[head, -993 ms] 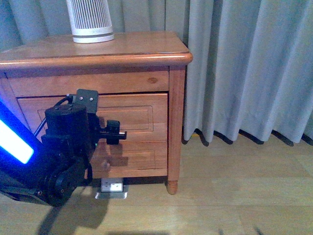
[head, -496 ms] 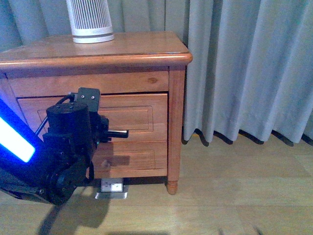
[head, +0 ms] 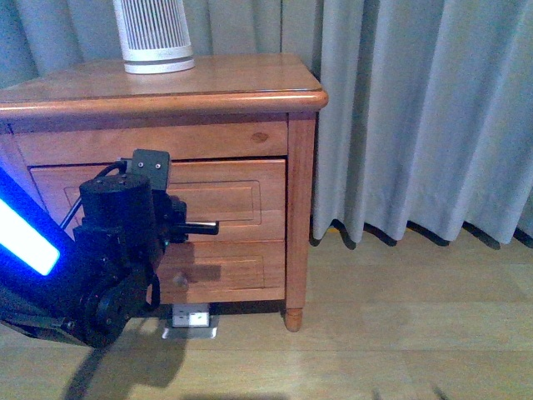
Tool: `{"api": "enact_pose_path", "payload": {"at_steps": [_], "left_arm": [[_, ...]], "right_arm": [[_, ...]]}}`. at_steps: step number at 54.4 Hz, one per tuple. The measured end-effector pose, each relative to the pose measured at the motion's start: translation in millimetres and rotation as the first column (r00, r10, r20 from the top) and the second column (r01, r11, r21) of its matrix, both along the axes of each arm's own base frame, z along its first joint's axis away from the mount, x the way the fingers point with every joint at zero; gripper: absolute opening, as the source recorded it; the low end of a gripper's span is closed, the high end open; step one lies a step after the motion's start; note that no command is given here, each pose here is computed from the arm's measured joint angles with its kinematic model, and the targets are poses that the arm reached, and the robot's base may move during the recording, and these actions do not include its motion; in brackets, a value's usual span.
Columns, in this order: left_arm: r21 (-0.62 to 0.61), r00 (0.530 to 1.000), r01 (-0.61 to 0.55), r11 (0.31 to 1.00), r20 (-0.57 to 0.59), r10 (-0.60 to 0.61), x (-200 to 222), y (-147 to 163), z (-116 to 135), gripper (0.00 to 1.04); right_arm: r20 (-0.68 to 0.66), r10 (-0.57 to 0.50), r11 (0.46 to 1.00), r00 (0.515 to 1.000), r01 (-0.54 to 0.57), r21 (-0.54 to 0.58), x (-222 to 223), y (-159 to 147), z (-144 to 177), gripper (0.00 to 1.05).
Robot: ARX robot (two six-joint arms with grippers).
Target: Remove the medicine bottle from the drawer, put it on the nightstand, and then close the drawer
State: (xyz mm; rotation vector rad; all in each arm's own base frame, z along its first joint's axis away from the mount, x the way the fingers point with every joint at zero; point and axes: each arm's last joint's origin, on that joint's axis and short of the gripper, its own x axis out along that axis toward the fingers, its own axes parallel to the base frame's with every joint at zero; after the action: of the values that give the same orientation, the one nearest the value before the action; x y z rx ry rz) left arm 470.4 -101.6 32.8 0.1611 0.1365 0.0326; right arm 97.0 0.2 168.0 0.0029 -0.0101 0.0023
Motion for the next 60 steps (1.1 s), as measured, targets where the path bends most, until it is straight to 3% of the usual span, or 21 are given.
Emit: {"api": "enact_pose_path", "payload": {"at_steps": [5, 26, 44, 60], "left_arm": [[0.002, 1.000, -0.006, 1.000, -0.008, 0.006, -0.5, 1.2, -1.1, 0.42], [0.004, 1.000, -0.009, 1.000, -0.013, 0.009, -0.1, 3.3, -1.7, 1.00], [-0.006, 0.999, -0.012, 1.000, -0.033, 0.012, -0.2, 4.4, -3.7, 0.98], [-0.010, 0.999, -0.028, 1.000, -0.033, 0.027, 0.7, 7.5, -3.5, 0.54]], "right_arm": [[0.000, 0.000, 1.000, 1.000, 0.000, 0.000, 0.0, 0.0, -0.1, 0.98], [0.000, 0.000, 1.000, 1.000, 0.000, 0.000, 0.0, 0.0, -0.1, 0.98], [0.000, 0.000, 1.000, 1.000, 0.000, 0.000, 0.0, 0.0, -0.1, 0.98], [0.000, 0.000, 1.000, 1.000, 0.000, 0.000, 0.0, 0.0, -0.1, 0.98]]}}
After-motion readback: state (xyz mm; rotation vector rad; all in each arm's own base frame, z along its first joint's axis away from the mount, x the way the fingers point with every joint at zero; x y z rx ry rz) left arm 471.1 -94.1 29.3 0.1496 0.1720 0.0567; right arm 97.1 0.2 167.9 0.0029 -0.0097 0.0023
